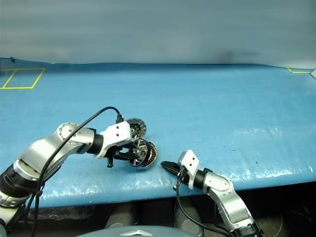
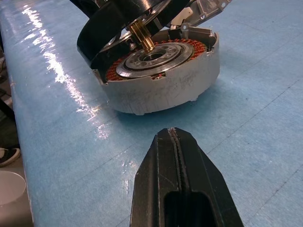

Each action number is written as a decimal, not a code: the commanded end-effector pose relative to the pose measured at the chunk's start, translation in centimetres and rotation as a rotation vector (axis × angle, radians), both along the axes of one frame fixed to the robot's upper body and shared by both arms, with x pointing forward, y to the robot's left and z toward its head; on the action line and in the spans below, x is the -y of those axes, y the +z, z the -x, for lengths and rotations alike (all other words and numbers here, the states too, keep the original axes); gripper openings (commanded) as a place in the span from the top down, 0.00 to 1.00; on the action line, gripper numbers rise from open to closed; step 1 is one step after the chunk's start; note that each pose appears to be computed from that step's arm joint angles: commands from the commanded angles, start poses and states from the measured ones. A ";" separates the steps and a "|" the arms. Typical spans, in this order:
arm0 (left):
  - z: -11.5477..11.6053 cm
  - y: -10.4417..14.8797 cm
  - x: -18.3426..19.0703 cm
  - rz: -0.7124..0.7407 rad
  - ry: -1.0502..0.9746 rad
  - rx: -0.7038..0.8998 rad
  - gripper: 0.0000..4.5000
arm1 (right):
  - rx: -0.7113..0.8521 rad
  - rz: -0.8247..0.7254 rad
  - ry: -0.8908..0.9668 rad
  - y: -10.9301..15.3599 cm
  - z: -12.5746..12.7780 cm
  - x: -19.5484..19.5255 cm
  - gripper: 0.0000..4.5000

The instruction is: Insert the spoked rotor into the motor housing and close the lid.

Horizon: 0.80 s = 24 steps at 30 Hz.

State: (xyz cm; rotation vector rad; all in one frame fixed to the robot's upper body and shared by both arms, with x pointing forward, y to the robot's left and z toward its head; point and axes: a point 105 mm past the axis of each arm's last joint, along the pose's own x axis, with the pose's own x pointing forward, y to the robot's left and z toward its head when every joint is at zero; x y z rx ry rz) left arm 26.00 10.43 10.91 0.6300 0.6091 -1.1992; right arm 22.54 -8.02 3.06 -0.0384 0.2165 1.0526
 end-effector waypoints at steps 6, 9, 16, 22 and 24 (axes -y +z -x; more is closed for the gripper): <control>-0.5 0.1 0.1 -0.022 -0.013 0.016 0.26 | 0.026 -0.007 -0.013 0.7 -0.2 0.1 1.00; -0.6 0.2 0.2 -0.019 -0.017 0.018 0.04 | 0.025 -0.007 -0.016 0.7 -0.2 0.1 1.00; 0.3 2.8 1.6 0.149 -0.063 0.011 0.01 | 0.028 -0.010 -0.018 0.8 -0.1 0.3 1.00; 2.5 4.7 1.2 0.293 -0.125 -0.023 0.01 | 0.030 0.001 -0.026 1.3 0.0 1.1 1.00; 3.0 4.8 0.8 0.324 -0.113 -0.023 0.01 | 0.033 0.010 -0.034 1.7 0.0 1.6 1.00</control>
